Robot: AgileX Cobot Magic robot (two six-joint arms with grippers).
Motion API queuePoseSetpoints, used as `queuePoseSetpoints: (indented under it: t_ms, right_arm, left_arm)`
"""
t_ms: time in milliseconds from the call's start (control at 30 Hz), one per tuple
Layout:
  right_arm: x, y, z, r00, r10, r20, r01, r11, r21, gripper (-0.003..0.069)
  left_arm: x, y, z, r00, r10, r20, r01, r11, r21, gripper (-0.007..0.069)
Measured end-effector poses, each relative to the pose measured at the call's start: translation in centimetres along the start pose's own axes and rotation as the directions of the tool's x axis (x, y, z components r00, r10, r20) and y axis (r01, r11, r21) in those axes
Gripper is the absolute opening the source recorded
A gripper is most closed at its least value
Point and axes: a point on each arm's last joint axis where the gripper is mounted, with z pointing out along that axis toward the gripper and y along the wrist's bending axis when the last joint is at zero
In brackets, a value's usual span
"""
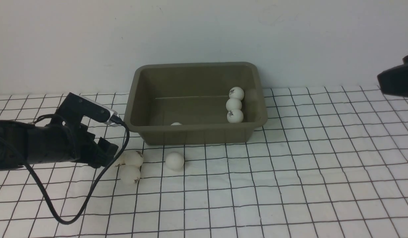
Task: Put the table tennis balls into the box on the white checkered tablecloth.
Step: 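Reach for and grasp a ping pong ball on the table beside the basket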
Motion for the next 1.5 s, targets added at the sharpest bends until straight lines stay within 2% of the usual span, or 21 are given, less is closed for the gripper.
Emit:
queuePoseSetpoints:
  t_ms: [267, 500, 700, 967, 1100, 1200, 1500]
  right_arm:
    - [0.0, 0.1, 0.0, 1.000, 0.003, 0.001, -0.003, 1.000, -0.006, 0.0370]
    - [0.0, 0.1, 0.0, 1.000, 0.003, 0.001, -0.003, 1.000, -0.007, 0.0370]
    - [0.0, 0.1, 0.0, 1.000, 0.003, 0.000, -0.003, 1.000, -0.007, 0.0370]
    - [0.0, 0.1, 0.0, 1.000, 0.004, 0.000, -0.004, 1.000, -0.008, 0.0370]
    - [0.0, 0.1, 0.0, 1.000, 0.004, 0.000, -0.004, 1.000, -0.009, 0.0370]
    - [0.0, 0.1, 0.0, 1.000, 0.002, 0.000, -0.002, 1.000, -0.009, 0.0370]
    - [0.0, 0.1, 0.0, 1.000, -0.006, 0.000, 0.006, 1.000, -0.010, 0.0370]
  left_arm:
    - [0.7, -0.1, 1.8, 0.999, -0.026, -0.022, 0.027, 0.998, 0.049, 0.0469]
    - [0.9, 0.0, 2.5, 1.000, -0.019, -0.020, 0.020, 0.998, 0.051, 0.0469]
    - [0.6, 0.3, 3.2, 0.998, 0.062, -0.005, -0.061, 0.997, 0.049, 0.0469]
    - [1.1, 0.1, 4.1, 0.996, 0.084, -0.015, -0.083, 0.993, 0.081, 0.0469]
    - [1.2, 0.1, 4.1, 0.996, 0.089, -0.016, -0.087, 0.993, 0.083, 0.0437]
    - [1.1, 0.1, 4.1, 0.996, 0.089, -0.015, -0.088, 0.993, 0.082, 0.0349]
    - [0.8, 0.1, 3.8, 0.996, 0.092, -0.004, -0.092, 0.993, 0.078, 0.0352]
